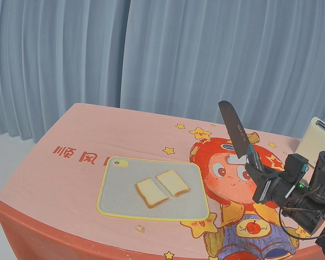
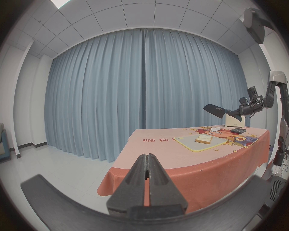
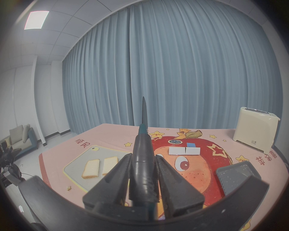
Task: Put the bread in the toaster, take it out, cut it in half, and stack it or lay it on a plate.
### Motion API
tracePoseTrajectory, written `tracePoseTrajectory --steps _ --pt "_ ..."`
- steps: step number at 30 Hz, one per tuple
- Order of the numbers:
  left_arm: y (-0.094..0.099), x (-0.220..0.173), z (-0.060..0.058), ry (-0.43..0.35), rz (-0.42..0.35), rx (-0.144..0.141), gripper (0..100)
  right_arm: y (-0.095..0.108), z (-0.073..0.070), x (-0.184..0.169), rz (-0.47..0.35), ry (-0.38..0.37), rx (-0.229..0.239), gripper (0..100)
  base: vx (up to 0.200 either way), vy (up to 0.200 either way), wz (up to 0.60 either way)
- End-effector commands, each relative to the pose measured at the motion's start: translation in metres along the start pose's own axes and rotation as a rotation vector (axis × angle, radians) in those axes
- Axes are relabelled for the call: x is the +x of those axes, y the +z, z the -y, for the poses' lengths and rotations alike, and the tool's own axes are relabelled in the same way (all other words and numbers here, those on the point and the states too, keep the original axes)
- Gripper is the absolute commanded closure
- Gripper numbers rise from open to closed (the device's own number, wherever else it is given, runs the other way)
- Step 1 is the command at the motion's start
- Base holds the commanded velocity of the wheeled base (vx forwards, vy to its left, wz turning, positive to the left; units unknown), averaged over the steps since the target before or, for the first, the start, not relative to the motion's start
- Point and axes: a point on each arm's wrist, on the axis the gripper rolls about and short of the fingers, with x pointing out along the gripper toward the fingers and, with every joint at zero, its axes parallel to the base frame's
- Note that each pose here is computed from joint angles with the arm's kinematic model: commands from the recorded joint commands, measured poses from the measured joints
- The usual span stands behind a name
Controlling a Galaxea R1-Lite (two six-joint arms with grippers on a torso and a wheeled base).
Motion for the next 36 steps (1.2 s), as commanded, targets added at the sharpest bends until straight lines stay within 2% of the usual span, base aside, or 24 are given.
tracePoseTrajectory --steps 1,7,36 --pt "-0.0044 0.0013 0.0 0.0 -0.017 0.0 100 -0.0009 0.0031 0.0029 -0.006 -0.014 0.002 100 0.0 0.0 0.0" --pt "-0.0044 0.0014 0.0 0.0 -0.018 0.0 100 -0.0002 0.0084 0.004 -0.004 -0.035 0.003 100 0.0 0.0 0.0" --pt "-0.0044 0.0013 0.0 0.0 -0.017 0.0 100 -0.0004 0.0124 0.0047 -0.008 -0.051 0.0 100 0.0 0.0 0.0"
